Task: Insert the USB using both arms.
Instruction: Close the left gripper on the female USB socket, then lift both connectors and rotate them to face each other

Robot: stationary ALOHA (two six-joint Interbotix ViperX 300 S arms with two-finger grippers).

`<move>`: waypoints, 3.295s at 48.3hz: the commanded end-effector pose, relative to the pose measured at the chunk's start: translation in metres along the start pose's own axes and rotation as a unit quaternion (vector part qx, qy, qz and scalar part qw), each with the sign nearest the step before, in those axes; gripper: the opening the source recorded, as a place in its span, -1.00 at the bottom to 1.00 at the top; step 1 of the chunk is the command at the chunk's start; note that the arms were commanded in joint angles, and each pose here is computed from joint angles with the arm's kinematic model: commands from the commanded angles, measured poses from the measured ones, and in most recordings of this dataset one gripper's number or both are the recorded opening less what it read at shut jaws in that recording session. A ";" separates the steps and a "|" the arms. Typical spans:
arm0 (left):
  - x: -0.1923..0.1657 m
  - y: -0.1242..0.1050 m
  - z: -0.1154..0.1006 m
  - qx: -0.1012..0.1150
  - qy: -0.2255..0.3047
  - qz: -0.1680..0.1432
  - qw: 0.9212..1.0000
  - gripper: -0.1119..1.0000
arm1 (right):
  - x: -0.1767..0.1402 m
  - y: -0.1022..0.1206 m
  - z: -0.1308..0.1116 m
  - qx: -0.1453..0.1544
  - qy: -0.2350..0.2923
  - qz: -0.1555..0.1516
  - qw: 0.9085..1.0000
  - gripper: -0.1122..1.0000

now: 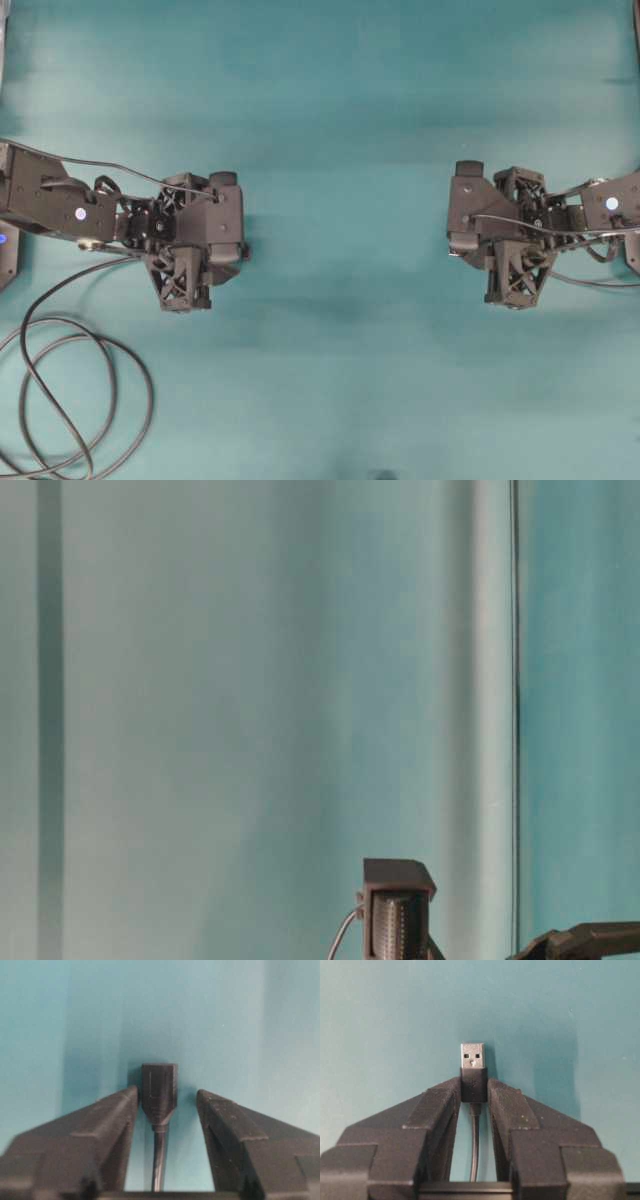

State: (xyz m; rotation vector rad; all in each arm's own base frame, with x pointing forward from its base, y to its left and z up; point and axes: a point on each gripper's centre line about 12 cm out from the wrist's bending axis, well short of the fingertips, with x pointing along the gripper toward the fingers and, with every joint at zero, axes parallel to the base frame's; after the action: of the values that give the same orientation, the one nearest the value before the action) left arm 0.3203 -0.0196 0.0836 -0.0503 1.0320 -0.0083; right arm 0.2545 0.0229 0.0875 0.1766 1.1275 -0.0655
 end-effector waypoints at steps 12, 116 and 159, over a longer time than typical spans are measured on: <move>-0.002 -0.007 -0.003 0.005 0.026 -0.003 1.000 -0.38 | 0.000 0.001 0.002 -0.007 -0.002 0.000 1.000 -0.39; -0.115 -0.056 0.049 -0.504 -0.264 -0.422 0.706 -0.39 | -0.139 0.001 0.030 -0.306 -0.157 -0.212 0.915 -0.41; -0.070 -0.062 0.074 -0.487 -0.229 -0.560 0.630 -0.39 | -0.110 0.057 0.067 -0.361 -0.159 -0.246 0.885 -0.41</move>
State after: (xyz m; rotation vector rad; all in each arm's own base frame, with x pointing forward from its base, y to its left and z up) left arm 0.3417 -0.0757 0.1739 -1.6193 0.2573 -0.5077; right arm 0.2646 0.0551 0.2107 -0.7806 0.8169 -0.1309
